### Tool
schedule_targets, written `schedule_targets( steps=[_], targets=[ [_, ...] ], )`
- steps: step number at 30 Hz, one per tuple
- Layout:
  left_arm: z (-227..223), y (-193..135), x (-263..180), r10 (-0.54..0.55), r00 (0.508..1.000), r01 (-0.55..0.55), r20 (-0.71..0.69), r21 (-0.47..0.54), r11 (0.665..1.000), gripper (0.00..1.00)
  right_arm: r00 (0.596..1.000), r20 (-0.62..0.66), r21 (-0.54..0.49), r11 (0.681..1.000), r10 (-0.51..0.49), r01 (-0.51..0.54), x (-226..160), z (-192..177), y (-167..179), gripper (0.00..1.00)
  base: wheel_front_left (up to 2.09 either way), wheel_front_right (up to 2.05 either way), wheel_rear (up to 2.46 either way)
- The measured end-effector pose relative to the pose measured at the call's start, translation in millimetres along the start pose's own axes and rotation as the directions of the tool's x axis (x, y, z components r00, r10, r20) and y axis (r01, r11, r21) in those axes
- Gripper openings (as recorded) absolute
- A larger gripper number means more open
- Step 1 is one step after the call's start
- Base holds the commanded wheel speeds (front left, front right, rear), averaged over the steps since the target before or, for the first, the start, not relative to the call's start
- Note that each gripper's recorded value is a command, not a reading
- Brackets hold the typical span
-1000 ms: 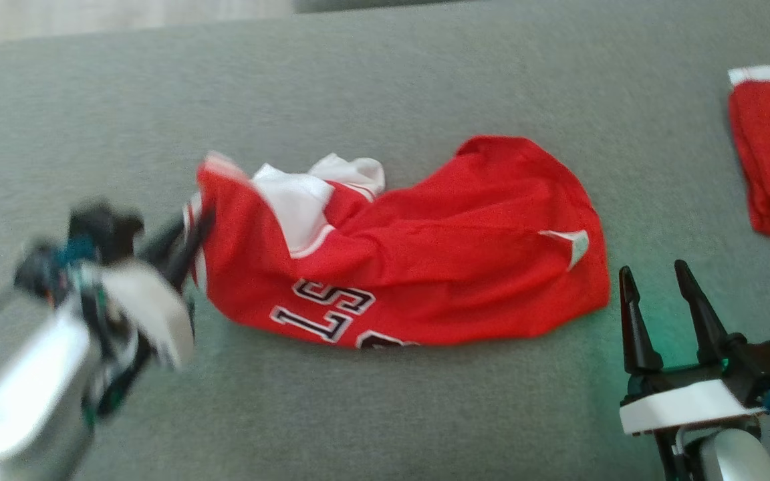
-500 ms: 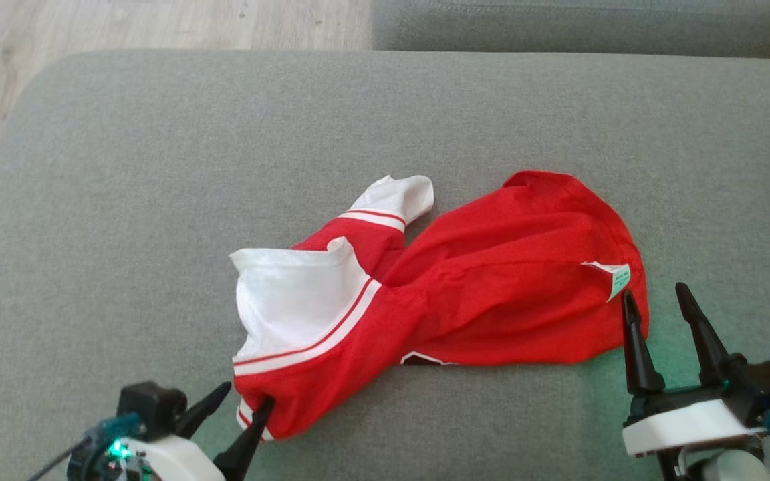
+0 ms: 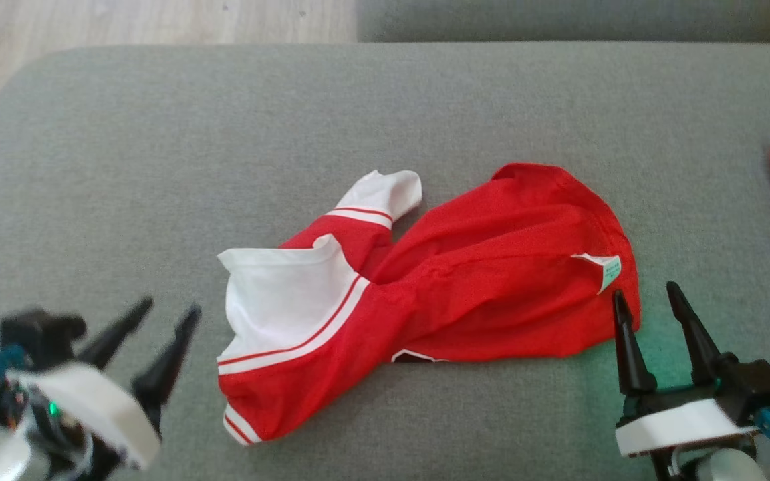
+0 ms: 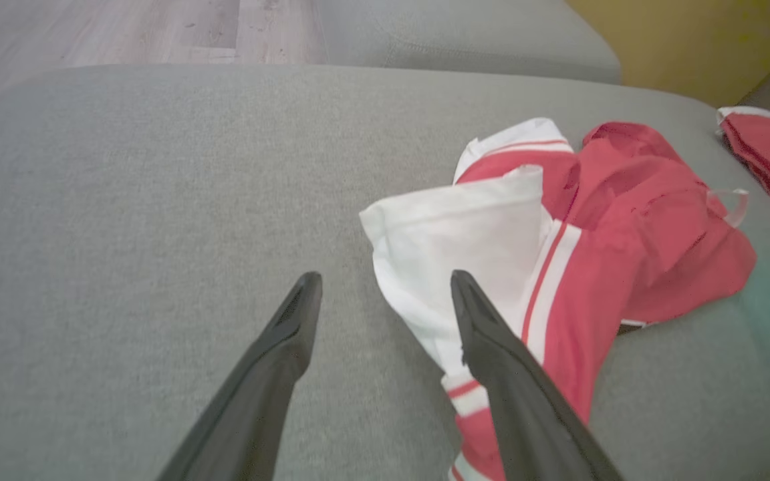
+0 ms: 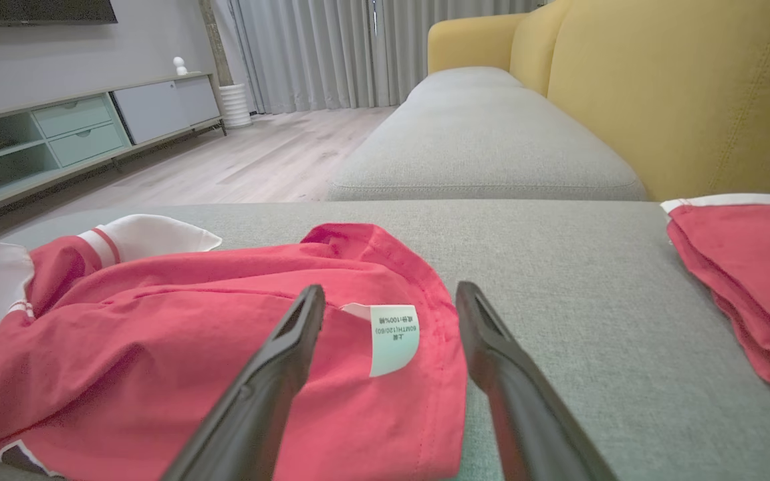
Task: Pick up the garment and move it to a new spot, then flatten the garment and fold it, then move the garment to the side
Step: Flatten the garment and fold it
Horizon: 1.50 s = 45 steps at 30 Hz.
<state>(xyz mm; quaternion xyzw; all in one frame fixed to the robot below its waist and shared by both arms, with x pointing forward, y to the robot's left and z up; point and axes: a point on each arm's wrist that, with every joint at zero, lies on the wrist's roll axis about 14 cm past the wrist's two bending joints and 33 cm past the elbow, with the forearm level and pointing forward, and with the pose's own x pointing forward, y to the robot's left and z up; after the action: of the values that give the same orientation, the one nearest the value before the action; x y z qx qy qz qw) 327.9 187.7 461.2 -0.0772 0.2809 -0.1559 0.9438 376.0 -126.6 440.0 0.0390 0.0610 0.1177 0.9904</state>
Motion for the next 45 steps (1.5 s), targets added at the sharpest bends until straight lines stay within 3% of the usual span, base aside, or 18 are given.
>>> schedule_targets(
  steps=[8, 23, 31, 40, 45],
  targets=[
    [6.2, 2.9, 53.5, -0.096, 0.995, 0.097, 0.009, -0.128, 0.987, 1.00, 1.000, -0.002, 0.003, 1.000, -0.011, 0.011, 12.6, -1.9, -6.4, 1.00, 0.00, 0.00, 0.00],
    [-23.1, 18.8, 101.8, -0.083, 0.994, 0.066, -0.064, -0.230, 0.971, 1.00, 0.998, -0.024, -0.001, 0.998, -0.063, 0.063, 9.0, -9.1, -24.5, 1.00, 0.00, 0.00, 0.00],
    [-20.8, 5.4, 104.5, -0.118, 0.992, 0.097, -0.038, -0.354, 0.930, 1.00, 0.997, -0.016, -0.004, 0.997, -0.073, 0.073, 7.1, -6.2, -27.4, 1.00, 0.00, 0.00, 0.00],
    [-28.3, -35.2, 89.1, -0.234, 0.972, 0.196, -0.015, -0.496, 0.846, 1.00, 0.997, -0.002, -0.007, 0.997, -0.082, 0.082, 5.8, -1.2, -30.3, 1.00, 0.00, 0.00, 0.00],
    [-45.6, -58.1, 76.0, -0.289, 0.957, 0.232, -0.040, -0.495, 0.838, 1.00, 0.996, 0.011, -0.010, 0.996, -0.086, 0.086, 4.7, 3.2, -31.3, 1.00, 0.00, 0.00, 0.00]
  ],
)
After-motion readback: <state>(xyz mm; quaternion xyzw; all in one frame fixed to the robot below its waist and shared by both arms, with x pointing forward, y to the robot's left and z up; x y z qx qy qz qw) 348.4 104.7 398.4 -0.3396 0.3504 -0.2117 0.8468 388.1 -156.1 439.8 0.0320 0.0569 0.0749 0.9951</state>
